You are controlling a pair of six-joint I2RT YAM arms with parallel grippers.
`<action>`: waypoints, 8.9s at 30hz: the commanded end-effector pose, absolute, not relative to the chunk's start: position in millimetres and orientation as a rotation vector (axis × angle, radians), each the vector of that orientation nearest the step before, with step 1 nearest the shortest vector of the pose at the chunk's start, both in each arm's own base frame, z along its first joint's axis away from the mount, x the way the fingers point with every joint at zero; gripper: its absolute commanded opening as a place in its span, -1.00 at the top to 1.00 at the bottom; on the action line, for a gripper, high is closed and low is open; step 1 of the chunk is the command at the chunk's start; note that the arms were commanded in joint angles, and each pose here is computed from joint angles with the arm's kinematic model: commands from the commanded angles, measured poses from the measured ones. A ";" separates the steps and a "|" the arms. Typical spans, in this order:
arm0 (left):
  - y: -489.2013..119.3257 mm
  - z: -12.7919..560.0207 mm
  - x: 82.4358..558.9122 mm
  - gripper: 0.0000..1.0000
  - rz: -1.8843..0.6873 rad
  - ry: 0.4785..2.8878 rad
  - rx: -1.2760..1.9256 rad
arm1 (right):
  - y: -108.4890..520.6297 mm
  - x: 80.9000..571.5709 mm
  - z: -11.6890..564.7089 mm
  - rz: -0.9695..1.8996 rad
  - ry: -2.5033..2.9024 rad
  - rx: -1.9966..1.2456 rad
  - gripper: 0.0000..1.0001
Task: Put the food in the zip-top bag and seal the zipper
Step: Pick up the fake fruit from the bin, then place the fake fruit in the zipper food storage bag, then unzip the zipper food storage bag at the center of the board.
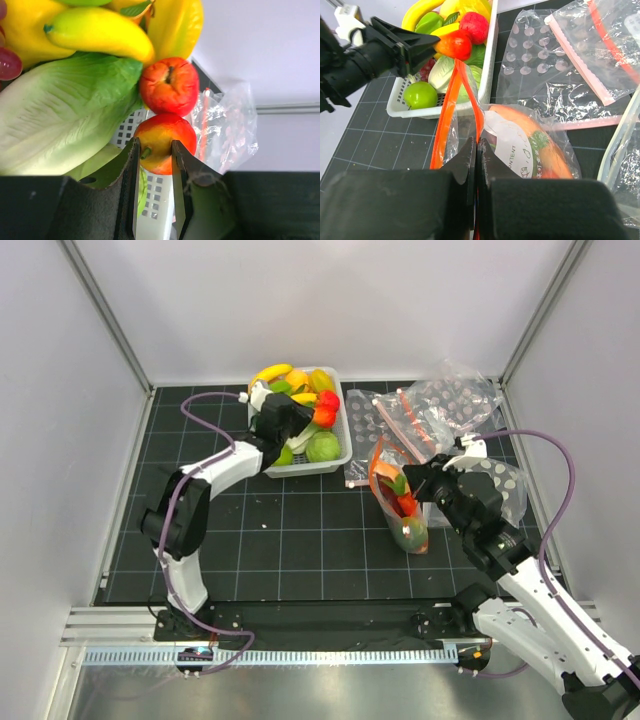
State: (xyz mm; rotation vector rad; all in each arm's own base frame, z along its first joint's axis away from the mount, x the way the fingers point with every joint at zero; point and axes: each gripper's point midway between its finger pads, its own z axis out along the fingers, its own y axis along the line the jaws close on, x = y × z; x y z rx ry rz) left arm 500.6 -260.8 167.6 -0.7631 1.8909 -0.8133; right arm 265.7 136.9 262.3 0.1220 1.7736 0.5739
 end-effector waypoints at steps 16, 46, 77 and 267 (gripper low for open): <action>-255.8 276.3 416.6 0.99 -0.992 1.834 -0.469 | 155.0 274.1 277.1 0.662 1.711 0.092 0.98; -390.2 273.6 254.7 0.99 -0.931 1.855 0.426 | 179.5 249.7 306.3 0.876 1.580 -0.035 0.98; -319.7 305.0 253.0 -0.67 -0.497 1.810 0.331 | 175.9 245.6 311.6 0.887 1.540 -0.023 0.98; -320.0 351.5 125.3 -0.14 -1.347 1.173 0.965 | 253.3 108.7 316.0 0.926 1.182 -0.704 0.98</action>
